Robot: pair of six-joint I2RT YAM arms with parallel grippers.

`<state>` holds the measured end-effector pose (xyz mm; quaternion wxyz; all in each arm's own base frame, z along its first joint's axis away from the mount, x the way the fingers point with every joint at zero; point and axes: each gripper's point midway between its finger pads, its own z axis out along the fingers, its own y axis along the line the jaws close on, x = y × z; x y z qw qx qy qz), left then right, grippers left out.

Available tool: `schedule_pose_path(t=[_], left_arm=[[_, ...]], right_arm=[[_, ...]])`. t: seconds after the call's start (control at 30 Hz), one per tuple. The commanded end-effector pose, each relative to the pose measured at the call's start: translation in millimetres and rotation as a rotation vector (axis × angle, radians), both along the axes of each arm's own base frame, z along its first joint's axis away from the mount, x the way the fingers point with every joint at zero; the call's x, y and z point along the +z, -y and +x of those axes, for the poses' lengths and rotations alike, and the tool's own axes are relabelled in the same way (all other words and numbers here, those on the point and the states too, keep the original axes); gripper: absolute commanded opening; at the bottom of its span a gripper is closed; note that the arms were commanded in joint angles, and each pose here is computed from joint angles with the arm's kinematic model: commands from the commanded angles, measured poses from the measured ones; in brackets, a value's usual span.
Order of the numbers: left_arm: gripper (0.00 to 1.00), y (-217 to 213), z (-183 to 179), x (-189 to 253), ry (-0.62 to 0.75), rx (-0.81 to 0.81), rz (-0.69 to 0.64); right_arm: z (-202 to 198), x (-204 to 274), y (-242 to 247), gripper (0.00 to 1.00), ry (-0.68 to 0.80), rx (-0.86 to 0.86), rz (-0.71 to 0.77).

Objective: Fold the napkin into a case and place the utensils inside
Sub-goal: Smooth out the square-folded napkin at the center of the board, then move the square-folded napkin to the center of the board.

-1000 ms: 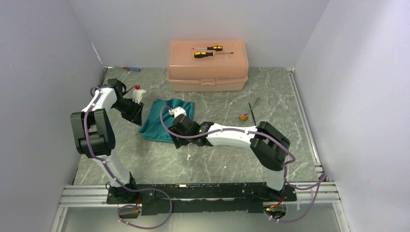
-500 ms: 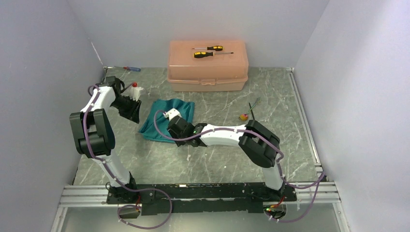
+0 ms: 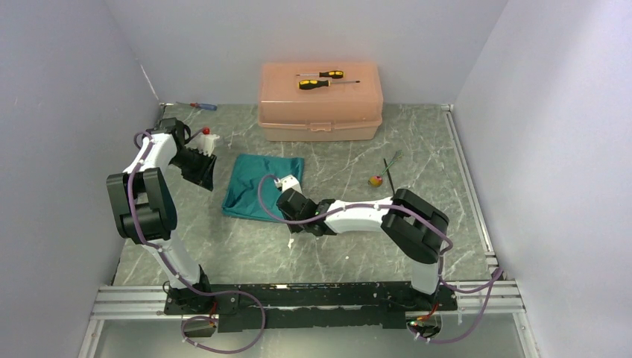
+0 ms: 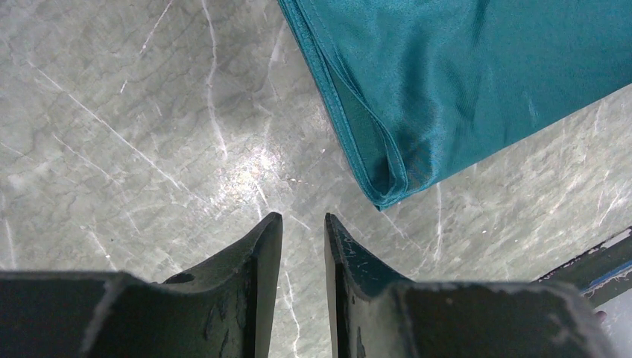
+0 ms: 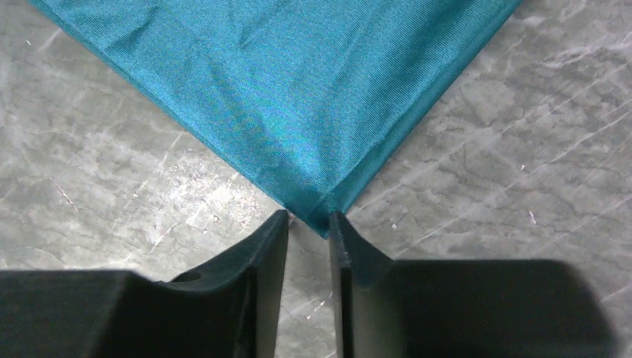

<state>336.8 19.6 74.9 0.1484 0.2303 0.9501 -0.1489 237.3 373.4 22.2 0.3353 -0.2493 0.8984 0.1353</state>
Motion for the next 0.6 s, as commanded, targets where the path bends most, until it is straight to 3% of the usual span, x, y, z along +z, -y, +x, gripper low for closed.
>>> schedule_pose_path(t=[0.0, 0.17, 0.33, 0.57], left_arm=[[0.33, 1.7, 8.4, 17.0, 0.047, 0.002, -0.015], [0.34, 7.7, 1.5, 19.4, 0.04, -0.015, -0.04], [0.35, 31.2, -12.2, 32.1, 0.022, -0.062, -0.123], [0.36, 75.7, -29.9, 19.1, 0.0, -0.183, -0.103]], right_arm=[[6.9, 21.3, -11.4, 0.39, 0.017, -0.049, 0.095], [29.6, 65.3, -17.8, 0.55, 0.044, -0.058, 0.18], [72.0, 112.1, -15.1, 0.58, 0.053, -0.07, 0.329], [153.6, 78.5, 5.6, 0.63, 0.035, -0.223, 0.211]])
